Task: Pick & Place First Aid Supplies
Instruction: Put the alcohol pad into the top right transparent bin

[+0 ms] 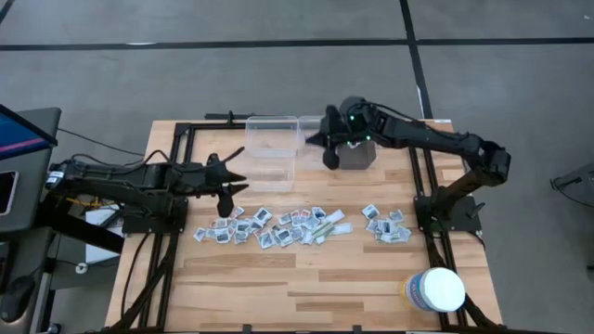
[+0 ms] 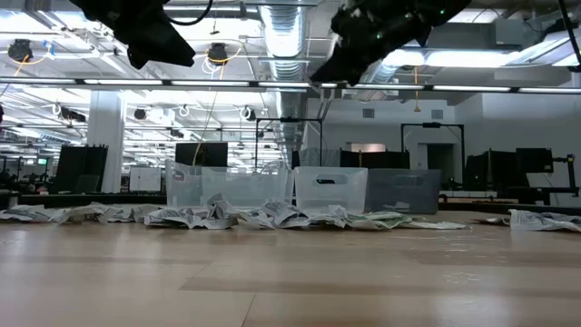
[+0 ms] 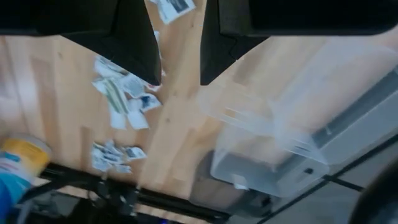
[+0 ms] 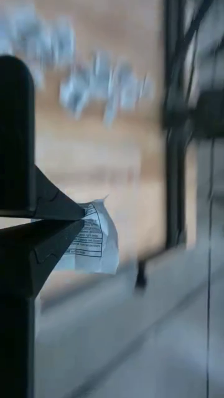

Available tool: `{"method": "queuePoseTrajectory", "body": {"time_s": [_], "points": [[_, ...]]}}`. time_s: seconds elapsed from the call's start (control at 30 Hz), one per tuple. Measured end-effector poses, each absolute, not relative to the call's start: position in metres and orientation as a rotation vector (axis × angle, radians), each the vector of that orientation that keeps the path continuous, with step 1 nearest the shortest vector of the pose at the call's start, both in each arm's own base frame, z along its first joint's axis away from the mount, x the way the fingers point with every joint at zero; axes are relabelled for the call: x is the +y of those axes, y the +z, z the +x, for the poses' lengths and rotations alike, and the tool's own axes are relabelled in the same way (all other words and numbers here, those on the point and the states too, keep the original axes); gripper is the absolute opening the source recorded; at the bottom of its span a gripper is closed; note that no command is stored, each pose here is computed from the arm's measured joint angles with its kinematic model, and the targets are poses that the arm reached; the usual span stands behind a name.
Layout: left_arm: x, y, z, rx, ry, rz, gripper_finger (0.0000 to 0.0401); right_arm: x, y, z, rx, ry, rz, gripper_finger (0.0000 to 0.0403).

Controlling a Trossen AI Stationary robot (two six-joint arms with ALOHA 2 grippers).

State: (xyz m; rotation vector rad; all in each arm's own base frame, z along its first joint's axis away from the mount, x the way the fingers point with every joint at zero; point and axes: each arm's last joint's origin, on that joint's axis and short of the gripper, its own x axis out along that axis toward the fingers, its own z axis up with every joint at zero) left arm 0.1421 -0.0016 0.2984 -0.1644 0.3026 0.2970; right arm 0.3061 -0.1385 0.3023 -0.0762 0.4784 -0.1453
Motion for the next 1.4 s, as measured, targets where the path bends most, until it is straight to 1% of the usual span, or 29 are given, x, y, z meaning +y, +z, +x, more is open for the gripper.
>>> {"method": "queuePoseTrajectory", "body": {"time_s": [0.13, 0.33, 0.67, 0.8, 0.93, 1.07, 1.23, 1.4], "points": [[0.005, 0.299, 0.141, 0.294, 0.339, -0.172, 0.0112, -0.153, 0.302, 0.299, 0.504, -0.242, -0.139, 0.0000], [0.014, 0.299, 0.141, 0.290, 0.403, -0.182, 0.0112, -0.169, 0.298, 0.293, 0.545, -0.343, -0.146, 0.0000], [0.022, 0.298, 0.146, 0.293, 0.448, -0.146, 0.0112, -0.181, 0.239, 0.316, 0.725, -0.311, -0.057, 0.0000], [0.021, 0.299, 0.146, 0.290, 0.445, -0.148, 0.0112, -0.184, 0.233, 0.318, 0.737, -0.309, -0.050, 0.0000], [0.021, 0.299, 0.146, 0.289, 0.446, -0.149, 0.0112, -0.184, 0.235, 0.319, 0.718, -0.311, -0.051, 0.0000], [0.022, 0.299, 0.145, 0.287, 0.461, -0.148, 0.0112, -0.184, 0.240, 0.319, 0.660, -0.280, 0.043, 0.0000], [0.022, 0.299, 0.146, 0.286, 0.466, -0.147, 0.0112, -0.191, 0.246, 0.317, 0.528, -0.117, 0.293, 0.0000], [0.022, 0.299, 0.146, 0.285, 0.460, -0.149, 0.0112, -0.201, 0.250, 0.311, 0.468, -0.060, 0.463, 0.0000]]}}
